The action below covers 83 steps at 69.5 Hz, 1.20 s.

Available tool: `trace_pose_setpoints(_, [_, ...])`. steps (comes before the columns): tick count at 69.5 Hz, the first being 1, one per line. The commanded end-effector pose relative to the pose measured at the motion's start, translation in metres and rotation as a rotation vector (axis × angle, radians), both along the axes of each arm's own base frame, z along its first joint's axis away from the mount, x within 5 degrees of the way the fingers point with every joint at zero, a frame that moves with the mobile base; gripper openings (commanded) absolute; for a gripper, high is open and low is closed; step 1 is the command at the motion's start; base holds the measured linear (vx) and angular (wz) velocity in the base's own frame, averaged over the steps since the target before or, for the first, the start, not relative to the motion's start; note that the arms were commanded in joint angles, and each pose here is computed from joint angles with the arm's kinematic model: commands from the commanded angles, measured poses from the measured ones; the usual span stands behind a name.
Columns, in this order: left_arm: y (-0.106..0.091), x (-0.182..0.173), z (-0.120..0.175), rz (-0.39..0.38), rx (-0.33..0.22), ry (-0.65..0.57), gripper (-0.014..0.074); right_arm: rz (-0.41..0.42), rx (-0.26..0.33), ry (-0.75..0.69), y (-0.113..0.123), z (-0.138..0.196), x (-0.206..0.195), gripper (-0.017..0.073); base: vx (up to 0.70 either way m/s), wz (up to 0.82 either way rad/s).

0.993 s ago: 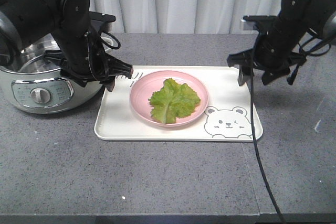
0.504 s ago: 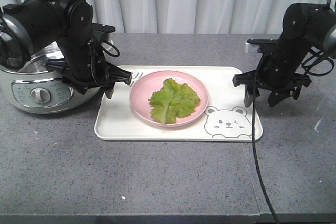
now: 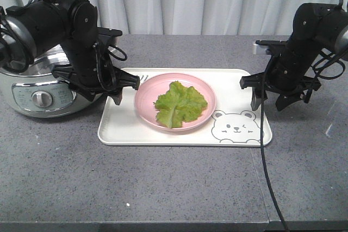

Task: Transfer vegetables to tray and serve
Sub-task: 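Lower both grippers to the tray's side edges, then close both grippers on the tray edges and lift the tray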

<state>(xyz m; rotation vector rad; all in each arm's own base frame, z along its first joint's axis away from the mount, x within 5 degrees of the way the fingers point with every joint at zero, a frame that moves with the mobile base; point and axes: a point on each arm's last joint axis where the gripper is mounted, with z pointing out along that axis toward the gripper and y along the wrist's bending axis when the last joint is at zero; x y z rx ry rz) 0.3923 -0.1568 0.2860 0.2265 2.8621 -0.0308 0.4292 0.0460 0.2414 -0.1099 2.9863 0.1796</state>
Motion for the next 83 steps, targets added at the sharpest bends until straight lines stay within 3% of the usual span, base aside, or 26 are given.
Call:
trace_pose_setpoints(1, [-0.001,-0.008,0.025,0.0,-0.061,-0.043,0.0444,0.009,0.005,-0.031,-0.002,0.028,-0.009,0.0447,0.0,0.0])
trace_pose_setpoints(5, [-0.003,-0.009,0.026,0.0,-0.085,-0.034,0.0444,0.009,0.005,-0.031,-0.002,0.028,-0.009,0.0447,0.0,0.0])
trace_pose_setpoints(21, [-0.001,-0.012,0.022,-0.008,-0.076,-0.019,0.0444,0.011,0.004,-0.031,-0.002,0.028,-0.009,0.0447,0.0,0.0])
trace_pose_setpoints(43, [0.008,-0.027,-0.017,-0.008,0.008,0.108,0.0444,0.011,0.005,-0.031,-0.002,0.028,-0.009,0.0447,0.0,0.0])
trace_pose_setpoints(83, [0.005,-0.021,-0.019,-0.01,-0.014,0.052,0.0444,0.009,0.005,-0.016,-0.002,0.022,-0.007,0.0444,0.0,0.0])
